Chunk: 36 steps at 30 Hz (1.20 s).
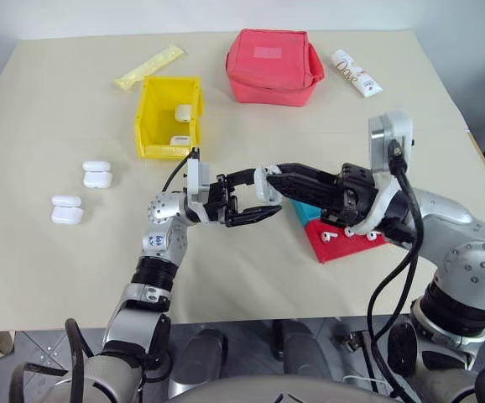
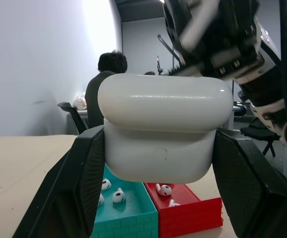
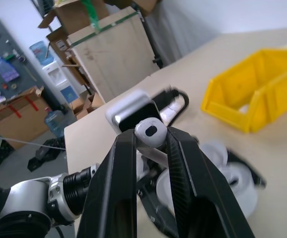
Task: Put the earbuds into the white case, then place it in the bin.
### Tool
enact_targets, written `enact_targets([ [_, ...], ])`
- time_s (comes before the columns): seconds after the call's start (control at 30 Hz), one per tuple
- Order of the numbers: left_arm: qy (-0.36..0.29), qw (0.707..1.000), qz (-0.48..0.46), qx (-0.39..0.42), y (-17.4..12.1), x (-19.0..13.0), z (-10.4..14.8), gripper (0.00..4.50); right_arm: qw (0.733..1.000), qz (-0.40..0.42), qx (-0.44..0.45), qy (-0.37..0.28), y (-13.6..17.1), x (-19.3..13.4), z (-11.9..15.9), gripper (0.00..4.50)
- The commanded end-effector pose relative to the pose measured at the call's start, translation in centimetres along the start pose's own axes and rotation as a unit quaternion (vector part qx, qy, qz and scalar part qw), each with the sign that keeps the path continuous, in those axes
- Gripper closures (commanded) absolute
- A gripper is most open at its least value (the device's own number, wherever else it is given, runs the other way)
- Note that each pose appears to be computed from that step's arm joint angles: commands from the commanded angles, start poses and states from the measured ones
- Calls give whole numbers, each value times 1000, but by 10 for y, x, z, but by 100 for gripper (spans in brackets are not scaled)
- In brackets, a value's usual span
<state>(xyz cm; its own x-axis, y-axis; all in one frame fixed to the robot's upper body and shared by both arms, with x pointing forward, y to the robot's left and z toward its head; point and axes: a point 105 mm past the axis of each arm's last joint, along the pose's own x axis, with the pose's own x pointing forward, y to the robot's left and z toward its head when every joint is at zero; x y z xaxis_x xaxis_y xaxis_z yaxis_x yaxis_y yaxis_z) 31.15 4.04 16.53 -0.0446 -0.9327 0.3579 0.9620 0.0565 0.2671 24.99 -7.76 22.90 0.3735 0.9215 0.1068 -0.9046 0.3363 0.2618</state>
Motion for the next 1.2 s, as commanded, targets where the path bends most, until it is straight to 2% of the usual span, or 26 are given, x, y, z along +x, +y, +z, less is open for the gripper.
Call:
enact_targets([
  [0.03,-18,1000,-9,18,2,5,10,168,1000,0,-10,-10,8,0,2,401],
  [0.37,-29,999,-6,27,4,9,16,168,1000,-23,14,11,-1,-3,-15,401],
  [0.6,-49,998,-29,31,-3,13,25,168,998,-59,10,15,-21,-6,-19,401],
  [1.2,-58,997,8,59,4,12,28,168,983,-158,24,87,-46,-25,-55,401],
])
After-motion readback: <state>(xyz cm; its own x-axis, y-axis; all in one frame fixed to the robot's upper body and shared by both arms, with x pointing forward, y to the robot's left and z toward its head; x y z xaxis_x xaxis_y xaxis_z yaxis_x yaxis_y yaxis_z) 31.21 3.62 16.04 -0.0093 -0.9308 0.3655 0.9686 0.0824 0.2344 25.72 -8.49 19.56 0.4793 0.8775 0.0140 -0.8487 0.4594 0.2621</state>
